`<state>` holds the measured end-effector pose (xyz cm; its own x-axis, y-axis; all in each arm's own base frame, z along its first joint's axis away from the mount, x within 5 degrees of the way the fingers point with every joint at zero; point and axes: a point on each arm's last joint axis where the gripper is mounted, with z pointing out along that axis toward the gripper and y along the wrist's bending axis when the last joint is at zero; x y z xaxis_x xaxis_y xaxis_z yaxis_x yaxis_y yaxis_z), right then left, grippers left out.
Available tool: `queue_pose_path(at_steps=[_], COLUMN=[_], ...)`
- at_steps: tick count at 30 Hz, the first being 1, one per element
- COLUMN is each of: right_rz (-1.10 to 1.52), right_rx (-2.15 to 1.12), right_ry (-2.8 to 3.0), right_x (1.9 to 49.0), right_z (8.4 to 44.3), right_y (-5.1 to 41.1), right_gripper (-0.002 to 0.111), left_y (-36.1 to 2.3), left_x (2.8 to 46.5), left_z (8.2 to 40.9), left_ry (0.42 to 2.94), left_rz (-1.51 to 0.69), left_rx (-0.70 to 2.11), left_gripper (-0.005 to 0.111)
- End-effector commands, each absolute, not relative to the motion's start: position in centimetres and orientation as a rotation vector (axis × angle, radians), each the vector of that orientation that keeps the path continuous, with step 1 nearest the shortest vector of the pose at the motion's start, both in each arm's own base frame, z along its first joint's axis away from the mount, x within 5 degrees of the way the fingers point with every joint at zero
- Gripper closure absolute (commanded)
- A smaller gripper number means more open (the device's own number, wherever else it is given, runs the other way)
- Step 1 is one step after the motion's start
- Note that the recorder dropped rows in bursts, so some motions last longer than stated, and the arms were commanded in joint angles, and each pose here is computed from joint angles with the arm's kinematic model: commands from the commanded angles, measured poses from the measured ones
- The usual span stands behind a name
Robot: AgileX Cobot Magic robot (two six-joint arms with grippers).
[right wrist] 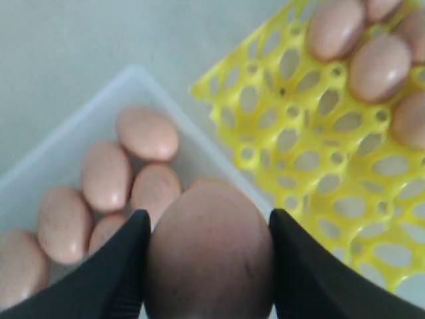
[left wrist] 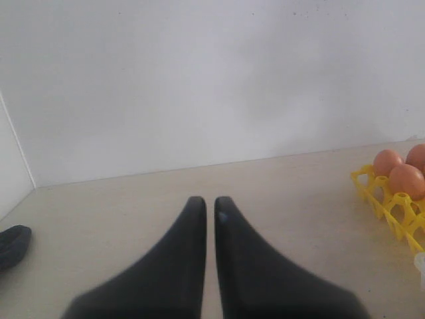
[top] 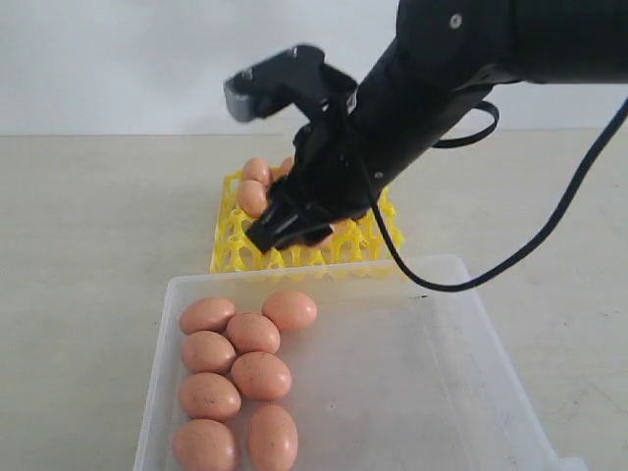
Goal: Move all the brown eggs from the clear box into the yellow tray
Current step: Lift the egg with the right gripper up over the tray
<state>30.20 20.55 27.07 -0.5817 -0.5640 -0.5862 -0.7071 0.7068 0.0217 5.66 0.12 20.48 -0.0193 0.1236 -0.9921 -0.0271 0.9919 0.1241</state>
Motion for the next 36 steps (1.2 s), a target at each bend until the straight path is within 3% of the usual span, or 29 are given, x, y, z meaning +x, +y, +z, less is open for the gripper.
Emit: queue_pose_path(at_steps=[1,9,15,22,28,32,36], right_rz=[0.384,0.501,0.337,0.394,0.718,0.891,0.979], right_rx=[-0.760,-0.127,0.231,0.434,0.270,-0.234,-0.404], right_ry=[2.224,1.916,1.725,1.629,1.598,1.692,1.741], right_x=[30.7,30.1,27.6,29.2,34.1,36.5,38.1], right_z=[29.4,25.9,21.7,21.5,23.6,23.4,21.8], right_y=[20.3,17.5,12.4,6.8,2.7,3.8,5.4], right_gripper=[0.108,0.108,0.108,0.108,0.108,0.108,0.108], left_y=[0.1,0.1,0.1,0.1,0.1,0.1,0.1], left_x=[5.6,5.6,5.6,5.6,5.6,5.6,5.6], left_z=[20.4,20.4,20.4,20.4,20.4,20.4,20.4], left_ry=[1.583,1.583,1.583,1.583,1.583,1.583,1.583], left_rz=[0.115,0.115,0.115,0.115,0.115,0.115,0.115], left_rx=[0.080,0.080,0.080,0.080,0.080,0.080,0.080], left_gripper=[0.103,0.103,0.103,0.103,0.103,0.103,0.103])
